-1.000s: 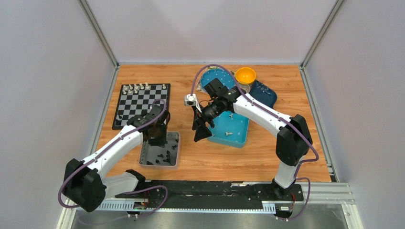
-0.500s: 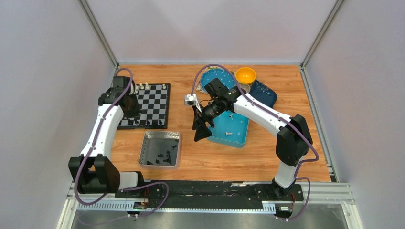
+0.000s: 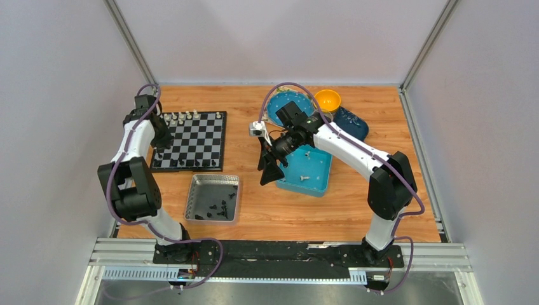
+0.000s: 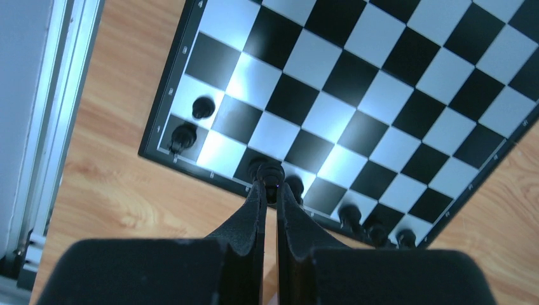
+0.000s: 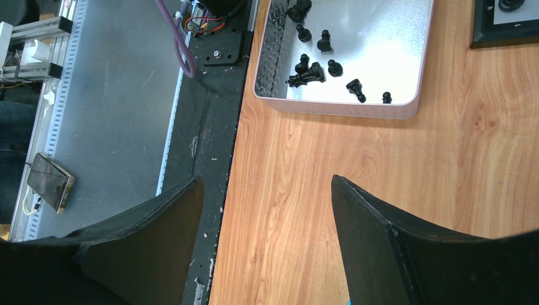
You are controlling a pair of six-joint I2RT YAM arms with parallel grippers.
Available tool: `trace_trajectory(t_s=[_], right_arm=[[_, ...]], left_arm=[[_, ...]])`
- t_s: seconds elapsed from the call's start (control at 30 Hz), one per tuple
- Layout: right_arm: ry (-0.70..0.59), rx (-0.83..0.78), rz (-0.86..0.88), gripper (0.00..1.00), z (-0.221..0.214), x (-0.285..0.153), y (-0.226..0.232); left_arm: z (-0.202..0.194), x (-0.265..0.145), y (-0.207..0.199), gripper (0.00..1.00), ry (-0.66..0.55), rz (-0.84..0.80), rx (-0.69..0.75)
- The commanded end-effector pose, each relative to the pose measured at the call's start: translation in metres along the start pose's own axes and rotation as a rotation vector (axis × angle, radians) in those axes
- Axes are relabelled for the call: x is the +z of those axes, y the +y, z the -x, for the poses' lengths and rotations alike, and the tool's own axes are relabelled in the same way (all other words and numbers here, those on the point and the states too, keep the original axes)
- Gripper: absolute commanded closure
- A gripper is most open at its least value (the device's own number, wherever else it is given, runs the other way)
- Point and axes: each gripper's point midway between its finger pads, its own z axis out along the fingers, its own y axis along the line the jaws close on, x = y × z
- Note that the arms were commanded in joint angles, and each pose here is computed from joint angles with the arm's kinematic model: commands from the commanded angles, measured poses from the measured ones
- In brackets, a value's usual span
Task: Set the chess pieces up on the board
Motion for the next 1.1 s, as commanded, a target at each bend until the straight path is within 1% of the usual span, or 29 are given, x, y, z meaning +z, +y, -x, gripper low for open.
trace_trajectory(t_s=[0.0, 0.17, 0.47, 0.8, 1.07], right_arm=[[-0.035, -0.048, 0.005, 0.23, 0.011, -0.007, 0.001], [-0.032, -0.037, -0.006, 0.23, 0.008, -0.009, -0.004], [-0.030, -0.027, -0.006, 0.23, 0.006, -0.008, -0.007], [-0.029, -0.023, -0.006, 0.23, 0.005, -0.008, -0.008], [-0.027, -0.022, -0.008, 0.23, 0.004, -0.008, -0.009]], left_arm=[[0.025, 0.016, 0.002, 0.98, -0.057, -0.003, 0.003], [0.021, 0.036, 0.007, 0.98, -0.026, 0.016, -0.003], [0.008, 0.052, 0.020, 0.97, 0.028, 0.033, -0.021], [0.000, 0.060, 0.025, 0.96, 0.083, 0.036, -0.028], [0.000, 0.060, 0.029, 0.96, 0.088, 0.051, -0.036]])
